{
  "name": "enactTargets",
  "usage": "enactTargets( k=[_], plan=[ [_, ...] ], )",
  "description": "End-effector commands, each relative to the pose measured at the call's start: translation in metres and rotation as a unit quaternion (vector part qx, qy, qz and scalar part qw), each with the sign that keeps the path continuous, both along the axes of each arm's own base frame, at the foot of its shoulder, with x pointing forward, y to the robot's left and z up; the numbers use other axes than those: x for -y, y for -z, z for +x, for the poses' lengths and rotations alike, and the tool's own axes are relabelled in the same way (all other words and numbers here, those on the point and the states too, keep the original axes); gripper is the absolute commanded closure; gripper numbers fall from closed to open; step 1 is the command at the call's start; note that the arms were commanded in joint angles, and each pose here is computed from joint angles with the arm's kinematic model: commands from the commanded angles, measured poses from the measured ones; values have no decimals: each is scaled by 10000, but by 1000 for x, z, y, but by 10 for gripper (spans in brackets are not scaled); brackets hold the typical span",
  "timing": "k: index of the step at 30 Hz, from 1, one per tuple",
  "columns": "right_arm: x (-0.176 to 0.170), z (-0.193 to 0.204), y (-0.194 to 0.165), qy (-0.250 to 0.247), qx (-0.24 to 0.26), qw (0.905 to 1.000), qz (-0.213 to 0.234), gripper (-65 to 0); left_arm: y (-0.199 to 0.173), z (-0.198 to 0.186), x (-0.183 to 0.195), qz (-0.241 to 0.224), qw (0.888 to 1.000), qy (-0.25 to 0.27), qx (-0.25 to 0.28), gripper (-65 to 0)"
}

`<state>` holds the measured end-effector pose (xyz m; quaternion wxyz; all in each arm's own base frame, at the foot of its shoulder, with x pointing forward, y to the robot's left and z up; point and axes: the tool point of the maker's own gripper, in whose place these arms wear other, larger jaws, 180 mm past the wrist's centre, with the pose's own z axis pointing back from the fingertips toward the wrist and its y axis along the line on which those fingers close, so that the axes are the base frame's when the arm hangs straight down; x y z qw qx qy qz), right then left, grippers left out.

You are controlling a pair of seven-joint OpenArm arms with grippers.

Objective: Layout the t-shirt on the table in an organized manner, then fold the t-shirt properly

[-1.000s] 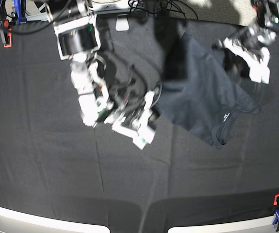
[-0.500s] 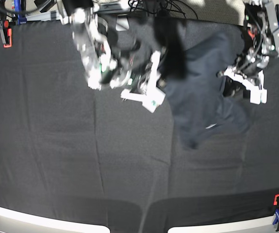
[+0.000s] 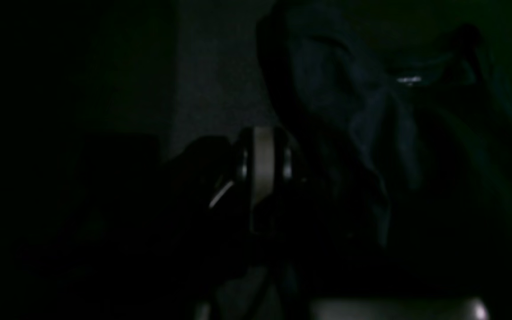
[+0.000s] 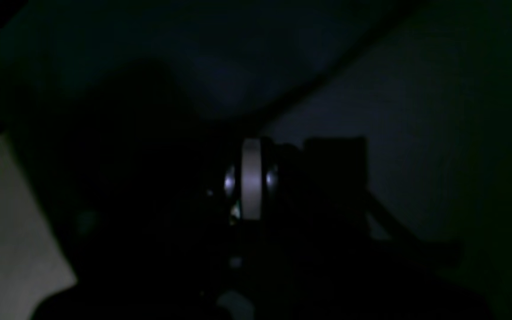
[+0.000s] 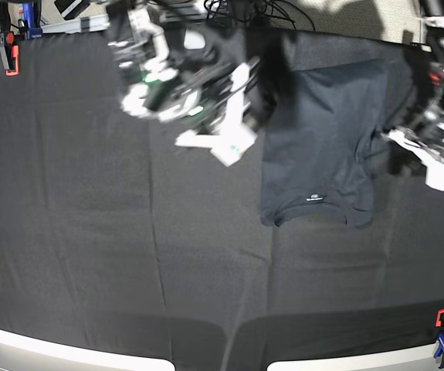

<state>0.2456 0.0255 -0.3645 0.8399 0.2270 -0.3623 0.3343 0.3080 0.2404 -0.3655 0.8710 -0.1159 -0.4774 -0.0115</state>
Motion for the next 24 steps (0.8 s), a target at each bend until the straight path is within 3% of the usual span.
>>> enactTargets(
  k=[1,10,17,24],
  plan=[
    [4,9,-13,135,168,9997,148,0,-13,1,-3,76,9998,28,177,0],
    [80,5,-16,1244,-113,9922,60,0,-20,-59,-9,413,9991,59,-85,0],
    [116,-58,-26,1656,-398,9847,-372,0,-14,-127,-19,287,9963,-24,-805,0],
    [142,-136,-12,1795,-1325,9695,-1014,0,3,-196,-39,491,9850,-197,-1641,0]
  ],
)
